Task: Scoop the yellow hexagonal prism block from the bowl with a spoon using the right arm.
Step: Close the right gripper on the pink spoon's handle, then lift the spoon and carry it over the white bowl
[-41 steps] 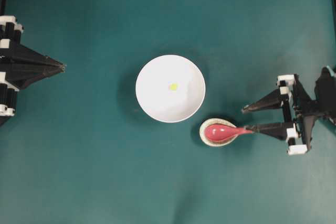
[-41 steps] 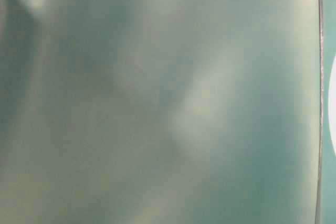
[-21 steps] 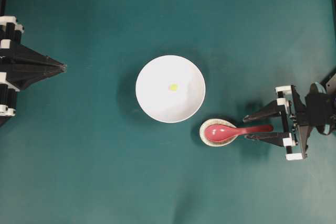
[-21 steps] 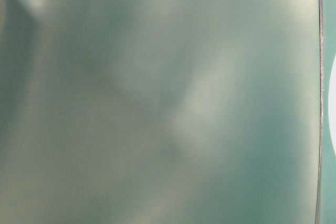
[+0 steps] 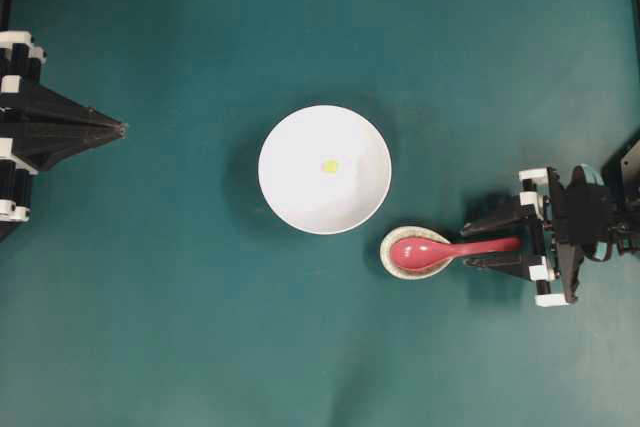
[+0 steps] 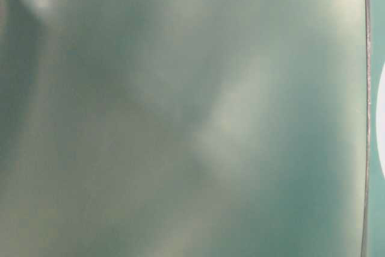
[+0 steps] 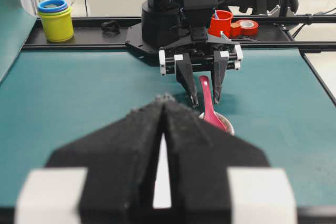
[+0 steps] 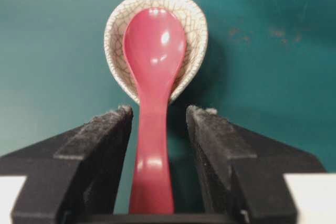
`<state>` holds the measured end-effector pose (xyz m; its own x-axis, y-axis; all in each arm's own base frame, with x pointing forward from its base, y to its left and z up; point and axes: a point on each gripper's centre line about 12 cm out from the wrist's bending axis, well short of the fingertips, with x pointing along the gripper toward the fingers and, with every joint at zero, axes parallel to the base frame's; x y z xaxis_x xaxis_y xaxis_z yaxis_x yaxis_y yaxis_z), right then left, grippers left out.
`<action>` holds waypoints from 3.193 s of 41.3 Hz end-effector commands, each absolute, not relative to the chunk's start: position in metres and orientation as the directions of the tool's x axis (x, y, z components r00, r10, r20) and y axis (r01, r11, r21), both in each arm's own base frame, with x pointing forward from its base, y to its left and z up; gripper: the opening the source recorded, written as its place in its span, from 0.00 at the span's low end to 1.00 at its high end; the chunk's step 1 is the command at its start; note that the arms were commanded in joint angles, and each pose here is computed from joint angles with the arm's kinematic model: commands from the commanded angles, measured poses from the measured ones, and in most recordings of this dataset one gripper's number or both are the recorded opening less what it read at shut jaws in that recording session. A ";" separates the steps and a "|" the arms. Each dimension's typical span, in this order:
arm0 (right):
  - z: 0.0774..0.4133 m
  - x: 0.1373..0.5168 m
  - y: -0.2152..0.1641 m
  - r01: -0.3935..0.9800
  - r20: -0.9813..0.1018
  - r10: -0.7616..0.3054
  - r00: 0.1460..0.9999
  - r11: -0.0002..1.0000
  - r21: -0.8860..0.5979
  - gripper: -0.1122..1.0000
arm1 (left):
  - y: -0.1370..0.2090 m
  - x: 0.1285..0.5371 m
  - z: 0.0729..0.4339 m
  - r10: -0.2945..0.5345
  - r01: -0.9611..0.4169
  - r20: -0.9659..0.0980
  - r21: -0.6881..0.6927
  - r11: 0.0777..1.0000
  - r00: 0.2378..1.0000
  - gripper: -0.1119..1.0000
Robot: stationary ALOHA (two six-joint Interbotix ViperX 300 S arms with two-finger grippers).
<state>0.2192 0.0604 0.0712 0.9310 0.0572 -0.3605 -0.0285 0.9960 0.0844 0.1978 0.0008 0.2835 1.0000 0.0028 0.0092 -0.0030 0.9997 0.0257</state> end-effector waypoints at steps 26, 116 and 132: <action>0.074 0.225 0.065 -0.053 -0.341 0.067 0.938 0.997 0.050 0.58 | 0.001 0.200 0.289 0.004 -0.004 0.021 0.030 1.000 1.000 0.10; 0.232 0.321 -0.028 0.095 -0.713 0.046 0.699 0.983 0.156 0.31 | 0.001 0.200 0.288 0.004 -0.004 0.012 0.029 1.000 1.000 0.10; 0.223 0.363 -0.048 0.066 -0.866 0.065 0.496 0.992 0.112 0.31 | 0.001 0.200 0.288 0.004 -0.004 0.012 0.027 1.000 1.000 0.10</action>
